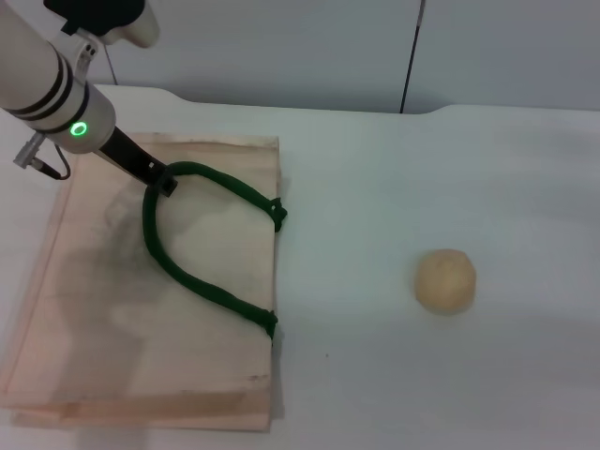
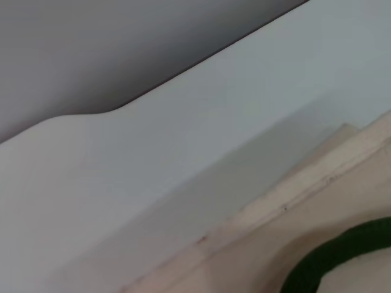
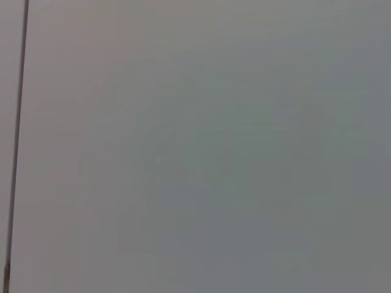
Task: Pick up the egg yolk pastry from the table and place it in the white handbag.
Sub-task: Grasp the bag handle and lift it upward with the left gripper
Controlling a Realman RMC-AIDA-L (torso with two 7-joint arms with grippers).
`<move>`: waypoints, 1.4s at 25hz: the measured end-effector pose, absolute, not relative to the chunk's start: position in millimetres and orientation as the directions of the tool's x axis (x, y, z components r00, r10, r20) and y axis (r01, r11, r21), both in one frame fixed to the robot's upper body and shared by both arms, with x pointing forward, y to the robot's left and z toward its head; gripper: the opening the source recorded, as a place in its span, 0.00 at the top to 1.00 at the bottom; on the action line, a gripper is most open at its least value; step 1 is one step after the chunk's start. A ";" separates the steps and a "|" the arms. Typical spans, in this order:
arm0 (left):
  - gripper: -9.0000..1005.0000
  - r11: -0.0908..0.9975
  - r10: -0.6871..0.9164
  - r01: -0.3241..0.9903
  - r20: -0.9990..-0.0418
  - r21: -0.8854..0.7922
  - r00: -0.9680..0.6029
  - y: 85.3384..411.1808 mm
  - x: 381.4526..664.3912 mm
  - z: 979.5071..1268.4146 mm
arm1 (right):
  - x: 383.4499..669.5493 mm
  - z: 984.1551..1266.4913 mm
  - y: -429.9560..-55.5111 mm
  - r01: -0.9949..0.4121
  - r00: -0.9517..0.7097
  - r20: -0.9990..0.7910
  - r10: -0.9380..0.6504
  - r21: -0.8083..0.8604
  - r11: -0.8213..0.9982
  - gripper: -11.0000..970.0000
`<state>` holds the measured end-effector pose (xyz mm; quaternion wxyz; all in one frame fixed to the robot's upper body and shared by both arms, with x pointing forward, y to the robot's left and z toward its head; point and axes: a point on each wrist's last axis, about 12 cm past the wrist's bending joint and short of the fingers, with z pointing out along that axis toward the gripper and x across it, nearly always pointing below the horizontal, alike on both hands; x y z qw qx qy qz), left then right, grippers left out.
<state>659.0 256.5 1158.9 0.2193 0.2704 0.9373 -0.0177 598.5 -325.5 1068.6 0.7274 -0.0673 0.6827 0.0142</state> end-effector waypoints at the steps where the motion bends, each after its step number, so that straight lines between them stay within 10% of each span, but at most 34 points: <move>1: 0.56 0.851 0.504 0.518 -0.420 0.091 -0.755 256.0 659.0 1158.4 | 598.5 1068.6 -325.5 -0.113 0.067 -0.995 -0.071 -0.078 0.991 0.31; 11: 0.80 0.839 0.527 0.534 -0.412 0.110 -0.743 251.9 659.5 1151.4 | 598.6 1068.6 -325.3 -0.115 0.067 -0.995 -0.073 -0.080 0.990 0.31; 35: 0.88 0.810 0.540 0.571 -0.546 0.131 -0.641 255.2 648.5 1208.9 | 594.1 1058.0 -321.6 -0.213 -0.005 -0.989 -0.145 -0.141 0.967 0.31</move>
